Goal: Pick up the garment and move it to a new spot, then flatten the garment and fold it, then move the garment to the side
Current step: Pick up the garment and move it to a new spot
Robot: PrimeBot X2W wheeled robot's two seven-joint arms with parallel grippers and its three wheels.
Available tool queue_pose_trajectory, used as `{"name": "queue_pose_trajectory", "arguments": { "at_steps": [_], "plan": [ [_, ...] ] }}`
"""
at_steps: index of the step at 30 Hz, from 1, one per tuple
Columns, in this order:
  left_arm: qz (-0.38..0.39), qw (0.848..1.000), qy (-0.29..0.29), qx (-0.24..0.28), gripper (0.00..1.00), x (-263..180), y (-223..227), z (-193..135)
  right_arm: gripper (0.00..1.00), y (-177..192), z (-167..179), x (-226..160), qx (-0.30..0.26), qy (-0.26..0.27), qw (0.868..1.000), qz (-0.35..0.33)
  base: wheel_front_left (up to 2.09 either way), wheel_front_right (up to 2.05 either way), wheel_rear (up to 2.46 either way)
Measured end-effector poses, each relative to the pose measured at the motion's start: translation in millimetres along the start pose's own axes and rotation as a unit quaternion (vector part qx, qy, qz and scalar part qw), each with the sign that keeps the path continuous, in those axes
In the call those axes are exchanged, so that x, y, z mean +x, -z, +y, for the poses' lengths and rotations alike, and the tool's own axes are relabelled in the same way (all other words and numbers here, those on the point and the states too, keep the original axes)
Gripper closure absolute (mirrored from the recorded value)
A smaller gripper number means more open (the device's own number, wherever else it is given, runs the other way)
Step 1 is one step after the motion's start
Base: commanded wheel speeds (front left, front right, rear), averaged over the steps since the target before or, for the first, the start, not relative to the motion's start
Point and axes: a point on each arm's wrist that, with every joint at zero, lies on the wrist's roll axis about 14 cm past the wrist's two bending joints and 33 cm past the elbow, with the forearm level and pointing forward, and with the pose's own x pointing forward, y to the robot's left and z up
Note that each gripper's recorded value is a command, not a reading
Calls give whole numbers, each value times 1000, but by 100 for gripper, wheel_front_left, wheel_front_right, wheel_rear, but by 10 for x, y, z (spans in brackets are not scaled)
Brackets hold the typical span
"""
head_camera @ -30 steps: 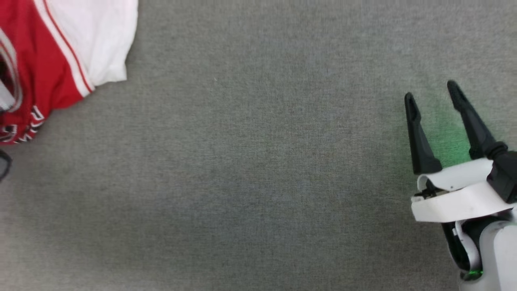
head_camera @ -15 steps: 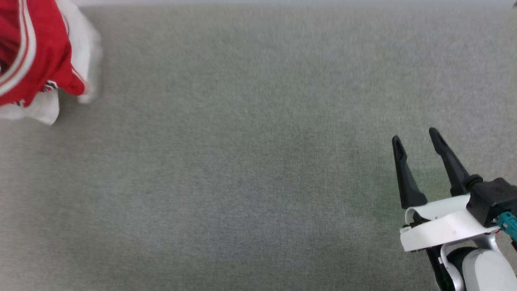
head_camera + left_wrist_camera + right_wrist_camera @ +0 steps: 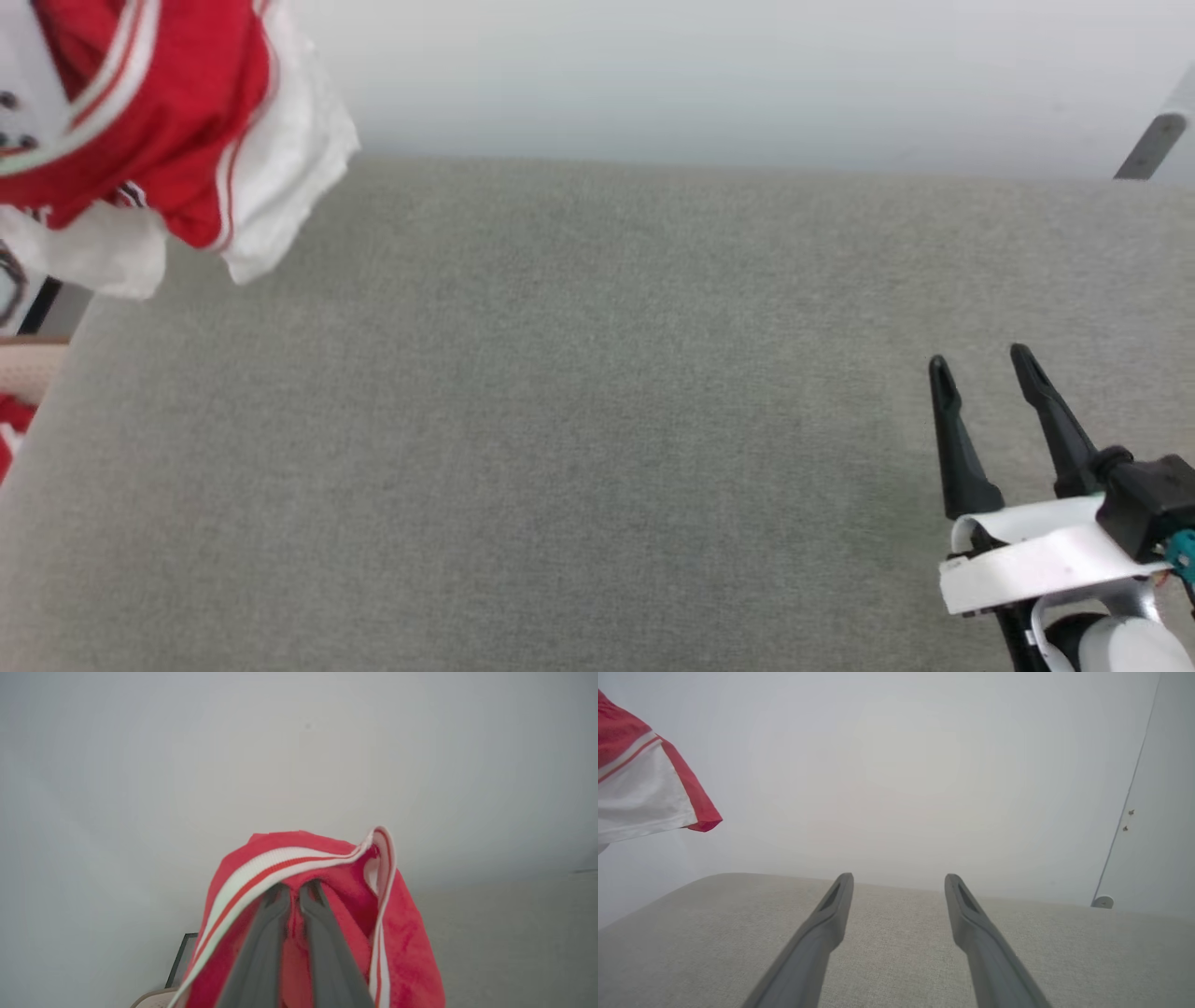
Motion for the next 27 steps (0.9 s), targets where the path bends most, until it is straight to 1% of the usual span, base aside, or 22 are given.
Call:
{"name": "queue_pose_trajectory", "arguments": {
  "at_steps": [3,9,17,20,22,27],
  "plan": [
    [-3,1000,23,-2,100,-62,-97,-243,0,-76,-152,-84,-7,25,1000,-8,0,0,0],
    [-5,996,93,-1,100,-127,-181,-894,0,-191,-540,-263,-28,84,996,-20,0,0,0],
    [-4,980,197,5,100,-154,-213,-1882,0,-263,-1031,-538,-47,162,985,-28,0,0,0],
    [5,972,237,6,100,-133,-146,-2241,0,-243,-1185,-645,-44,188,981,-27,0,0,0],
    [14,967,252,13,100,-92,-72,-2416,0,-226,-1254,-683,-42,199,979,-26,0,0,0],
    [66,952,297,18,100,39,334,-2843,0,-84,-1431,-802,-36,229,973,-12,0,0,0]
  ]
}}
